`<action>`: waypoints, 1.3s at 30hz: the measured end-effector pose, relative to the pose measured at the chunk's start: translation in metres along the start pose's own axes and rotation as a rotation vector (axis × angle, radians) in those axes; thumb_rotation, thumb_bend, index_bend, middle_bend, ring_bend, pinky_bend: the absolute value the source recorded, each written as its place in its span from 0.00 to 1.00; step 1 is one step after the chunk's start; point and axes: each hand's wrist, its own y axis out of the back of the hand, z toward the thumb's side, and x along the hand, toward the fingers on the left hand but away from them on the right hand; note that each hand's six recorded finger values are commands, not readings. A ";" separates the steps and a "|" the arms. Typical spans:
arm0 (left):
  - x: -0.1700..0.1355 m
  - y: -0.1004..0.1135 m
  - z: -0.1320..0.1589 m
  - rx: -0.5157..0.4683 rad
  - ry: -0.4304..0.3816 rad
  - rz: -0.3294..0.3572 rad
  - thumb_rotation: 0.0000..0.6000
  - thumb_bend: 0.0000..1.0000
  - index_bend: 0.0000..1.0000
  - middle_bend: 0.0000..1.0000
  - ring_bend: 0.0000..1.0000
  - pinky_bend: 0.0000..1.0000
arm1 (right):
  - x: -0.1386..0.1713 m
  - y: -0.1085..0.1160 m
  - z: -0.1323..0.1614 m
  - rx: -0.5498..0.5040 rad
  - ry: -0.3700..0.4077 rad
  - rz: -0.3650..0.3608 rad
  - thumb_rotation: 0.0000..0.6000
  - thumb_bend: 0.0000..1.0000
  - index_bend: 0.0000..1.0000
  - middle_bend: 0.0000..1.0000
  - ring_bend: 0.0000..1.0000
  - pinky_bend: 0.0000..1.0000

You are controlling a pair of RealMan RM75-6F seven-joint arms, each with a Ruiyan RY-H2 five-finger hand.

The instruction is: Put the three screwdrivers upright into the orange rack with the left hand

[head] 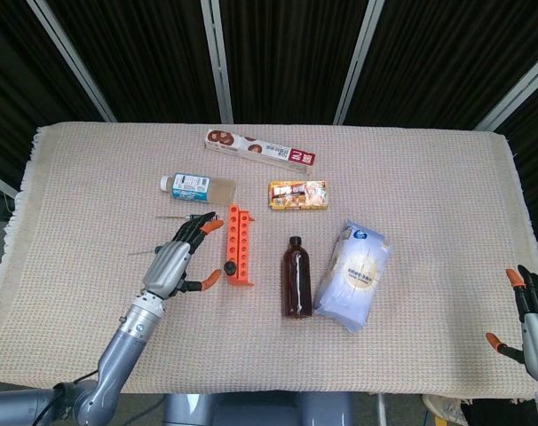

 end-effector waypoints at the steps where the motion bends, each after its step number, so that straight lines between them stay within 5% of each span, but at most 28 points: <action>1: -0.001 0.004 0.000 0.006 -0.001 0.006 1.00 0.34 0.13 0.00 0.00 0.00 | 0.000 0.000 0.000 0.001 0.000 0.000 1.00 0.00 0.00 0.00 0.00 0.00; 10: -0.006 0.051 -0.025 0.179 0.059 0.095 1.00 0.38 0.39 0.00 0.00 0.00 | -0.001 0.001 0.000 0.003 0.003 -0.002 1.00 0.00 0.00 0.00 0.00 0.00; 17: 0.001 0.071 -0.064 0.464 0.171 0.078 1.00 0.38 0.42 0.00 0.00 0.00 | -0.002 -0.001 0.003 0.001 0.014 0.001 1.00 0.00 0.00 0.00 0.00 0.00; 27: 0.028 0.055 -0.100 0.871 0.251 -0.110 1.00 0.21 0.43 0.00 0.00 0.00 | 0.000 0.002 0.006 0.007 0.017 -0.006 1.00 0.00 0.00 0.00 0.00 0.00; 39: 0.058 0.014 -0.110 1.118 0.304 -0.244 1.00 0.19 0.42 0.00 0.00 0.00 | 0.002 0.002 0.006 0.006 0.016 -0.007 1.00 0.00 0.00 0.00 0.00 0.00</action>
